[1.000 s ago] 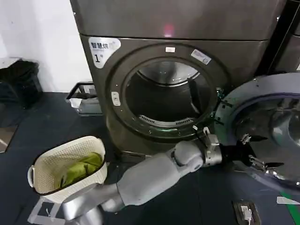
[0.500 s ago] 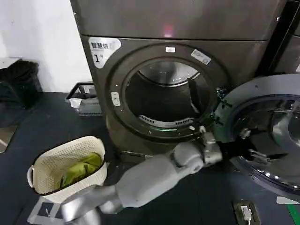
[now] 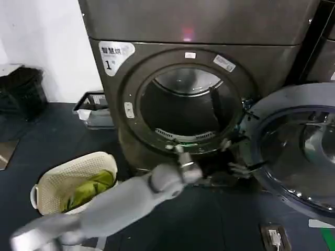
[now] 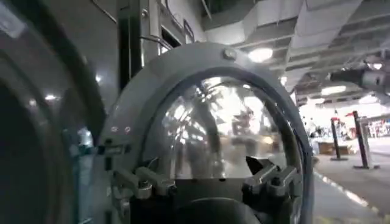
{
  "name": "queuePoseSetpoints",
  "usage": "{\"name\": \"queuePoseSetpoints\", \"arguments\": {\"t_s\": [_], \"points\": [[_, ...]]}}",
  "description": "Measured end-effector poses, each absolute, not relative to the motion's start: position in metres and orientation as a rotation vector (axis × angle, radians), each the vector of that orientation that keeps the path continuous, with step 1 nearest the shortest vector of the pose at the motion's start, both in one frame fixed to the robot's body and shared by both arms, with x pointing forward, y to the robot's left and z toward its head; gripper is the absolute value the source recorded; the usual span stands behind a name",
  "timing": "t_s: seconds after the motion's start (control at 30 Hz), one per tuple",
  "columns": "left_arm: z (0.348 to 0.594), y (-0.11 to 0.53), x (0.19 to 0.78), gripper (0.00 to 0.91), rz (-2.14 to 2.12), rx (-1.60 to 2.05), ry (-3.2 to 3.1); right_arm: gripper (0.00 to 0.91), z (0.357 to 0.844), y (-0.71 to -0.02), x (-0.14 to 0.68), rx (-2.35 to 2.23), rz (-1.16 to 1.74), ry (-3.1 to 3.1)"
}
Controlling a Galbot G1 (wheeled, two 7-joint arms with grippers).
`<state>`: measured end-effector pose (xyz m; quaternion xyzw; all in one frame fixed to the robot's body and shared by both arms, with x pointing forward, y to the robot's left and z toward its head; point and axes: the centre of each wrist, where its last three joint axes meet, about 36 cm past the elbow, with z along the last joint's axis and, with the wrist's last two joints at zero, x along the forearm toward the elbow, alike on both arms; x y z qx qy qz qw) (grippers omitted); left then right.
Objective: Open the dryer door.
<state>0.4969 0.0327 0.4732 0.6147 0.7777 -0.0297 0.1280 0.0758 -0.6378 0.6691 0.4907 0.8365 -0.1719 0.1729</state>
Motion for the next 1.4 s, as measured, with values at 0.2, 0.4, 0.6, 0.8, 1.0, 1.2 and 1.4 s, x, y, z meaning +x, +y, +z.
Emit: {"name": "queuePoseSetpoints", "arguments": {"t_s": [0.2, 0.4, 0.6, 0.8, 1.0, 1.2, 1.4], "points": [[0.468, 0.113, 0.491, 0.907, 0.054, 1.726, 2.284, 0.907, 0.677, -0.631, 0.079, 1.388, -0.553, 2.356], [0.478, 0.198, 0.484, 0.907, 0.324, 1.677, 2.387, 0.907, 0.693, -0.627, 0.074, 1.465, -0.571, 2.279], [0.489, 0.272, 0.466, 0.907, 0.604, 1.641, 2.555, 0.907, 0.698, -0.624, 0.068, 1.496, -0.577, 2.237], [0.495, 0.343, 0.437, 0.907, 0.995, 1.601, 2.705, 0.907, 0.703, -0.62, 0.072, 1.478, -0.581, 2.24], [0.513, 0.405, 0.427, 0.907, 1.326, 1.493, 2.814, 0.907, 0.707, -0.621, 0.072, 1.484, -0.606, 2.223], [0.53, 0.45, 0.426, 0.907, 1.633, 1.428, 2.862, 0.907, 0.711, -0.621, 0.073, 1.473, -0.607, 2.22], [0.537, 0.477, 0.424, 0.907, 1.886, 1.37, 2.897, 0.907, 0.708, -0.625, 0.073, 1.48, -0.599, 2.228]]}}
